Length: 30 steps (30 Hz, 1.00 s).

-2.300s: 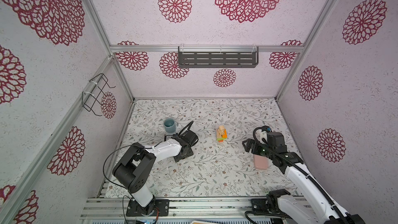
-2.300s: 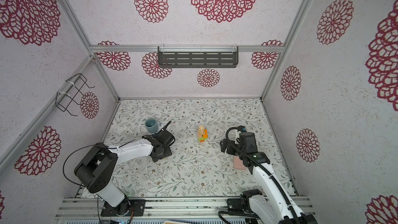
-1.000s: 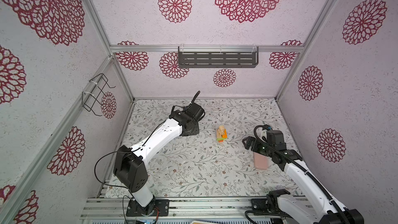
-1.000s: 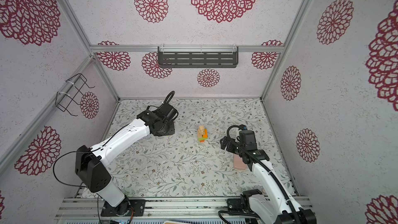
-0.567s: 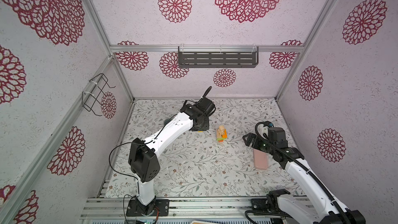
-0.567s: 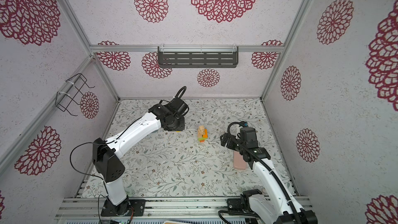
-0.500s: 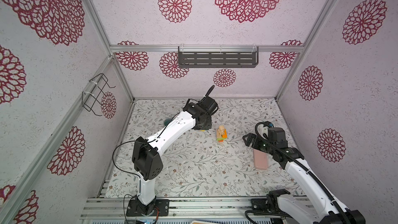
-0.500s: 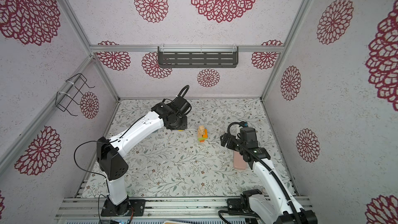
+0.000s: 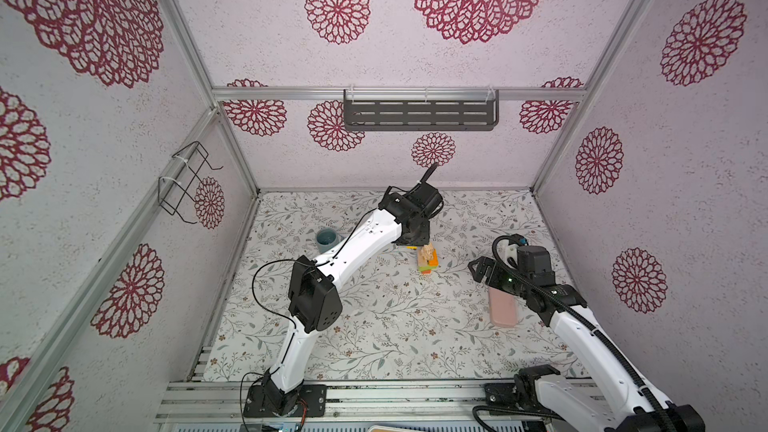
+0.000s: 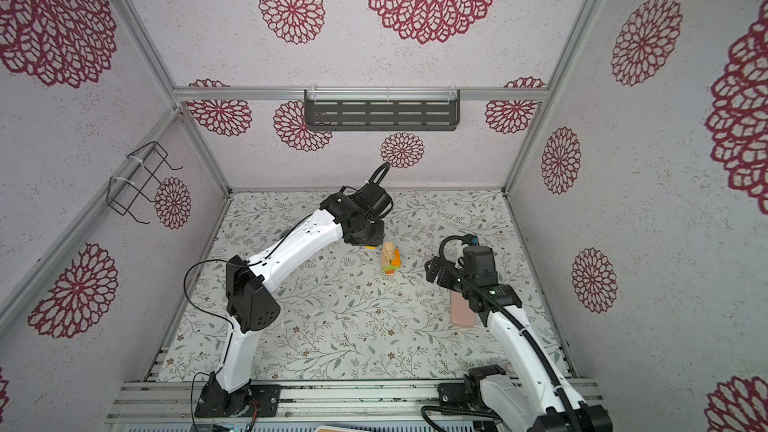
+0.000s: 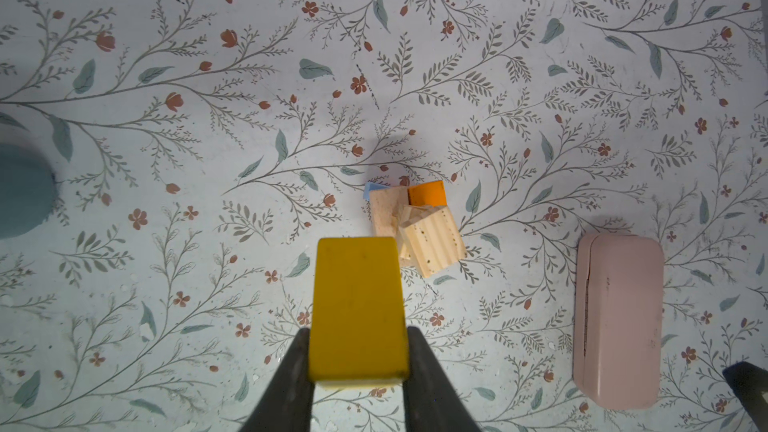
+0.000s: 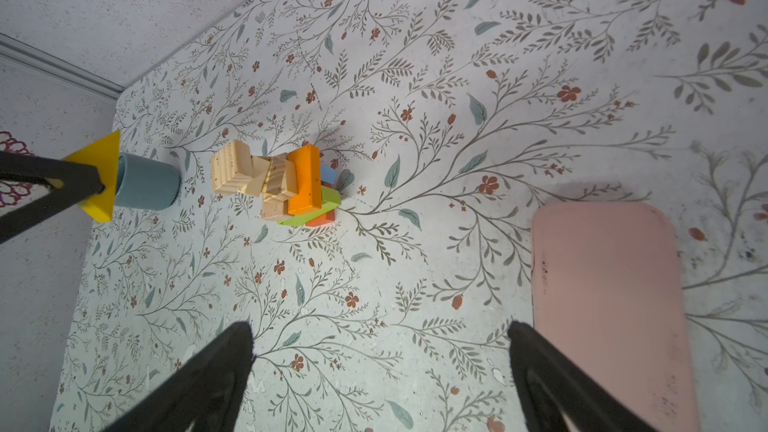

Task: Build the wood block tower
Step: 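Lift the yellow triangle with the left gripper and carry it over the stack, then lower the yellow triangle onto the stack top with the left gripper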

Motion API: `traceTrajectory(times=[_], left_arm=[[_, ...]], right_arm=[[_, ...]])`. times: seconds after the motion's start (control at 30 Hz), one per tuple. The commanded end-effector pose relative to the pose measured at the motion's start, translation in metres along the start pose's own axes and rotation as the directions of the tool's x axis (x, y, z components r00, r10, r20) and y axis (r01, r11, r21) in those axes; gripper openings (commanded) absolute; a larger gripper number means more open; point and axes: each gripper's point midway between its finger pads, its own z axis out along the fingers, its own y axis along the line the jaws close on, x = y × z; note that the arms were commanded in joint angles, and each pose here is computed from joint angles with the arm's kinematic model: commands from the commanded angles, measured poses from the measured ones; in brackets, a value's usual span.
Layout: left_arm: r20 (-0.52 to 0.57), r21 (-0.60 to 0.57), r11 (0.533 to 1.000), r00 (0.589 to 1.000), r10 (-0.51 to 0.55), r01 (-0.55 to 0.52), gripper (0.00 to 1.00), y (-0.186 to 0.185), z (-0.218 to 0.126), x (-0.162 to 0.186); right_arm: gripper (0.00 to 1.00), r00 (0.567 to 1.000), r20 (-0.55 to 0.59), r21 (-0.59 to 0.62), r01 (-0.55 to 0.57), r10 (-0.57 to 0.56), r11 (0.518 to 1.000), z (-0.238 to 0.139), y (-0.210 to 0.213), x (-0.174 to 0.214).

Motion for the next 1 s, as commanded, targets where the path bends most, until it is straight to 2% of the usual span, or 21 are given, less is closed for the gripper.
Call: traceTrajectory(times=[0.0,0.47,0.97], left_arm=[[-0.005,0.019,1.000,1.000,0.011,-0.011,0.31,-0.011,-0.001,0.001],[0.002,0.086,0.996,1.000,-0.008,0.008,0.30,-0.050,0.015,-0.008],[-0.020,0.037,0.999,1.000,0.013,-0.012,0.30,-0.044,0.031,-0.001]], right_arm=[[0.99,1.000,0.001,-0.011,-0.011,0.011,1.000,0.002,0.001,-0.002],[0.99,1.000,-0.016,-0.020,-0.019,0.019,1.000,0.012,0.000,0.000],[0.99,1.000,-0.027,-0.017,-0.011,0.011,1.000,0.015,-0.004,0.004]])
